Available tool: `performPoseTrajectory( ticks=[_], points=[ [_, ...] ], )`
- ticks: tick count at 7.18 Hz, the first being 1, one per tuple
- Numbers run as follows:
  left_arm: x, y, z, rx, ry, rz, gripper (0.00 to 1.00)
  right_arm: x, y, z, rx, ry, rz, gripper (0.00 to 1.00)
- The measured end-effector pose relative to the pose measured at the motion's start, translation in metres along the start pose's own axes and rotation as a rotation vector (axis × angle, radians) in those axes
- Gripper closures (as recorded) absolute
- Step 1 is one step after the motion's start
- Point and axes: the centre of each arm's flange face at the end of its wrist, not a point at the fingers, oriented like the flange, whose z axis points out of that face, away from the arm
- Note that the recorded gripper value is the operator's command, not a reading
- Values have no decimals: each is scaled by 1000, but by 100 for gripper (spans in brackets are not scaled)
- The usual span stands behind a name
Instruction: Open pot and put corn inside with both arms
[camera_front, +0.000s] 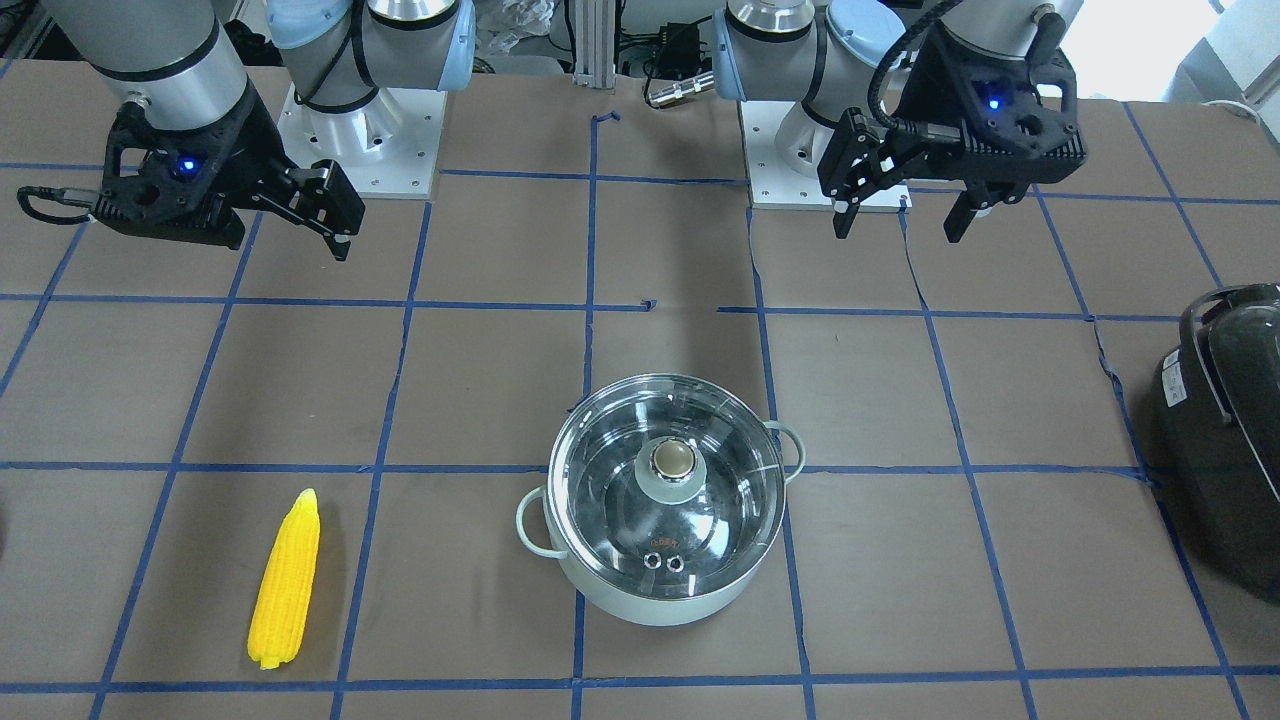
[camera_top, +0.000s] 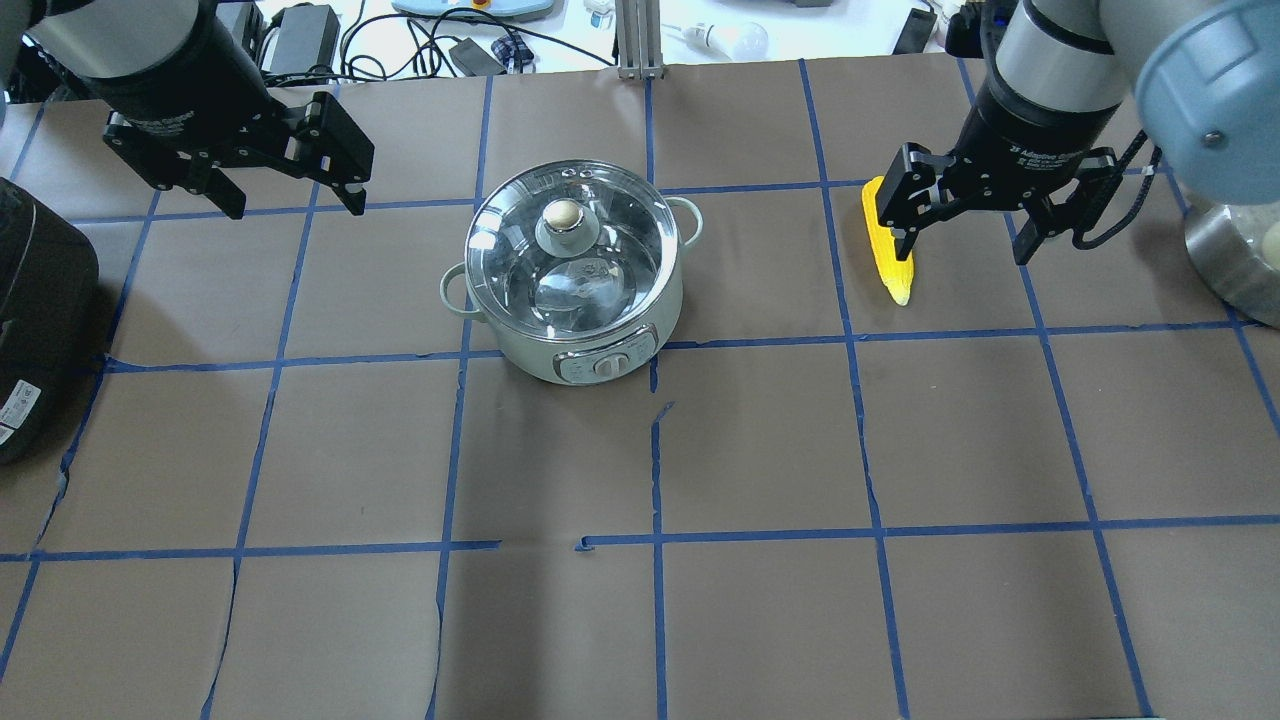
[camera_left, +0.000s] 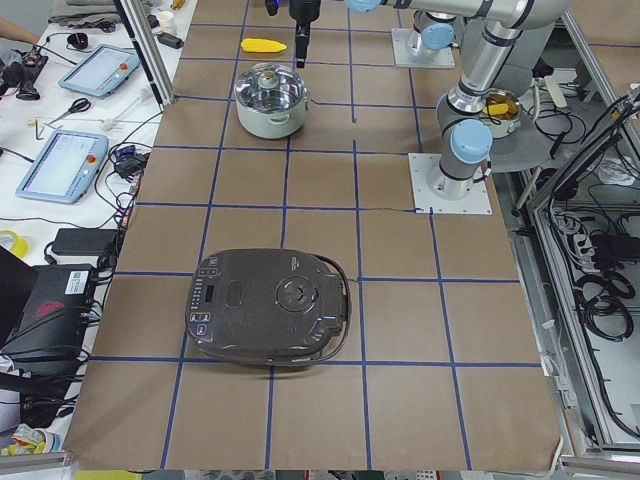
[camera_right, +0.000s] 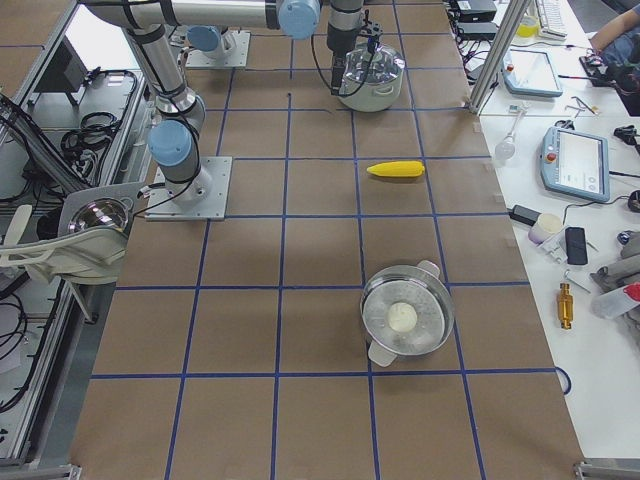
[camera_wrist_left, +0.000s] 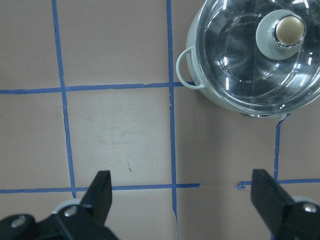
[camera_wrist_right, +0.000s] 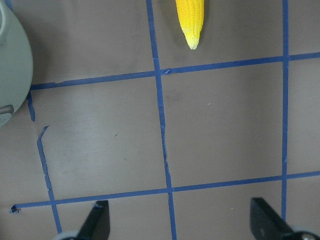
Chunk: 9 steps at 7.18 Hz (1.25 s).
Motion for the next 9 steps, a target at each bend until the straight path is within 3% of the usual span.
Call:
performPoseTrajectory(
  ticks=[3, 6, 9],
  points=[
    [32, -58, 43, 41, 24, -2, 0, 0, -1, -3, 7, 0, 1, 0],
    [111, -88, 103, 11, 46, -69, 0, 4, -12, 2, 34, 9, 13, 0],
    [142, -96, 148, -22, 42, -86, 2, 13, -75, 52, 93, 3, 17, 0]
  ],
)
